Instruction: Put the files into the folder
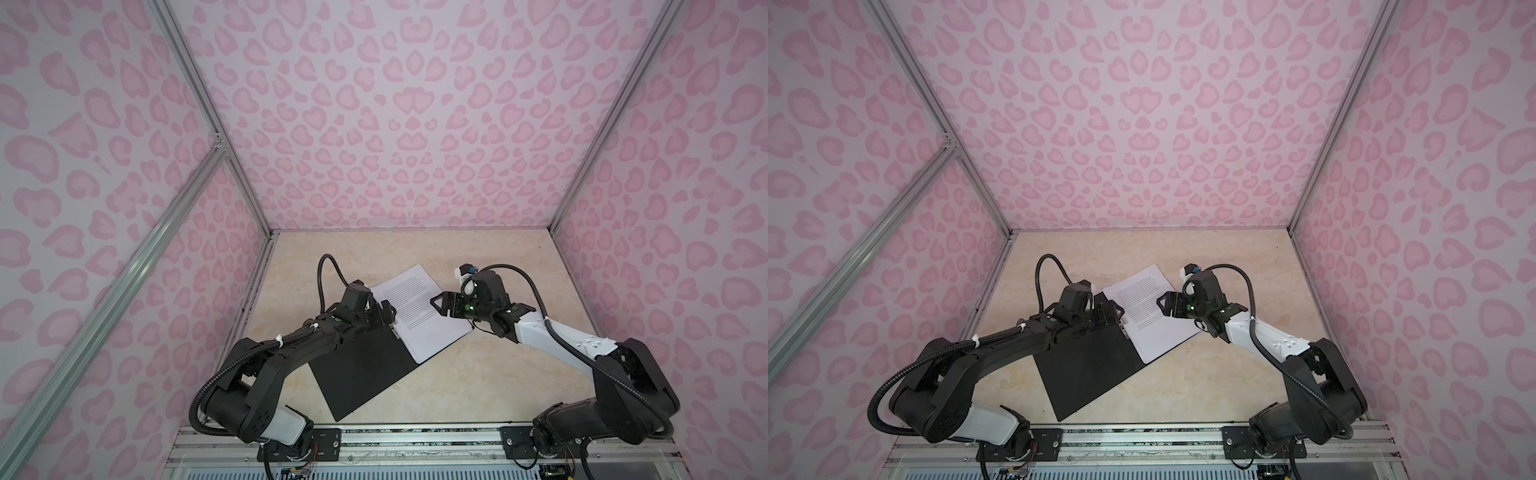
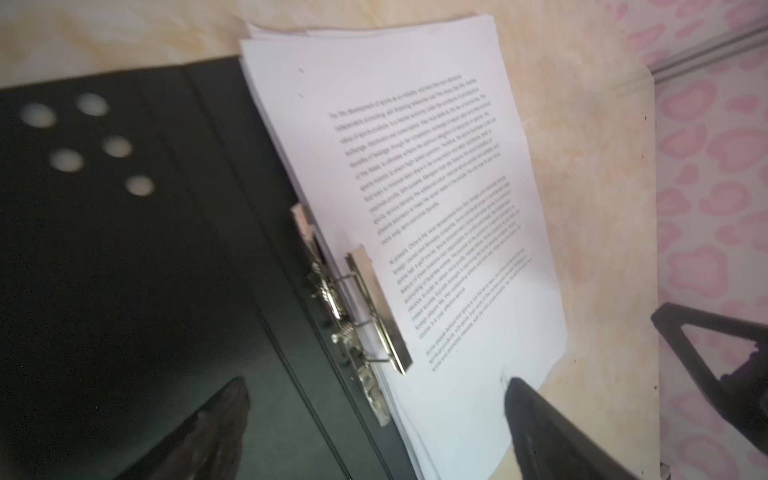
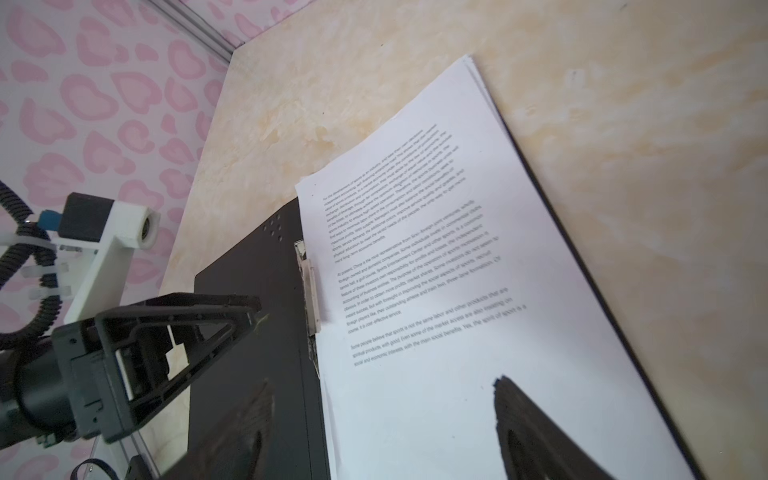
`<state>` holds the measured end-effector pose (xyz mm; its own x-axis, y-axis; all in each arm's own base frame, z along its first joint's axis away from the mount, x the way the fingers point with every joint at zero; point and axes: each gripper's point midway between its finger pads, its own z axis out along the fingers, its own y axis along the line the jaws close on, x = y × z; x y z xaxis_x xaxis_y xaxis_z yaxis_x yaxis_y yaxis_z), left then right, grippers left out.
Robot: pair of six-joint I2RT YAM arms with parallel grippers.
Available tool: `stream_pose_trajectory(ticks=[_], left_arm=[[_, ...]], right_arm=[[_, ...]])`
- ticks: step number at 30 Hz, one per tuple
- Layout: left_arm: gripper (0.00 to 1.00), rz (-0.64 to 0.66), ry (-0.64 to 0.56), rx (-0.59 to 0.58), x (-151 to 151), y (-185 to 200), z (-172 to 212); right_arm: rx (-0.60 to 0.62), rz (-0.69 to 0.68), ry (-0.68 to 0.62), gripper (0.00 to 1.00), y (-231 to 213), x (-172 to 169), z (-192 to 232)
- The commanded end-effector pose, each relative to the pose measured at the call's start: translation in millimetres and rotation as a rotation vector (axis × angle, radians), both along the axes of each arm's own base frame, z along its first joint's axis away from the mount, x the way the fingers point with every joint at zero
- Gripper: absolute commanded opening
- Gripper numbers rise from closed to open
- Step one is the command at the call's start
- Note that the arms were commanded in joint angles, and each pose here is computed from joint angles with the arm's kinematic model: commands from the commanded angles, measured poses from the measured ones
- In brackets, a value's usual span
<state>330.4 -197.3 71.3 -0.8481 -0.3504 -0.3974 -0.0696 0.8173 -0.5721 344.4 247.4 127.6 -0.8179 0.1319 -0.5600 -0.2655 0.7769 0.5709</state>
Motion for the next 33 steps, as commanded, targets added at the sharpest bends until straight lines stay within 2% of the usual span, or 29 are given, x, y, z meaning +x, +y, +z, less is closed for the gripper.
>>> stream_pose_trajectory(ticks=[1, 12, 18, 22, 27, 33], left_arm=[[0.97, -0.013, 0.002, -0.071, 10.6, 0.3, 2.5], [0.97, 0.049, 0.058, -0.048, 54.9, 29.0, -32.0], [0.97, 0.035, 0.07, -0.092, 88.5, 28.0, -45.2], [0.97, -0.015, 0.031, -0.134, 103.2, 15.4, -33.7], [0.98, -0.039, -0.065, -0.277, 98.9, 1.8, 5.4], [0.98, -0.058, -0.094, -0.404, 97.1, -10.3, 24.9]], right_arm=[[-0.004, 0.098, 0.014, 0.79, 29.5, 4.5, -4.3], [0.011, 0.198, 0.088, 0.6, 79.4, 37.3, -28.2], [0.024, 0.279, 0.148, 0.44, 106.0, 46.7, -47.1], [0.01, 0.298, 0.176, 0.39, 112.4, 51.1, -60.7], [-0.001, 0.323, 0.172, 0.37, 119.7, 60.9, -68.2], [-0.015, 0.339, 0.189, 0.3, 127.0, 67.9, -81.0]])
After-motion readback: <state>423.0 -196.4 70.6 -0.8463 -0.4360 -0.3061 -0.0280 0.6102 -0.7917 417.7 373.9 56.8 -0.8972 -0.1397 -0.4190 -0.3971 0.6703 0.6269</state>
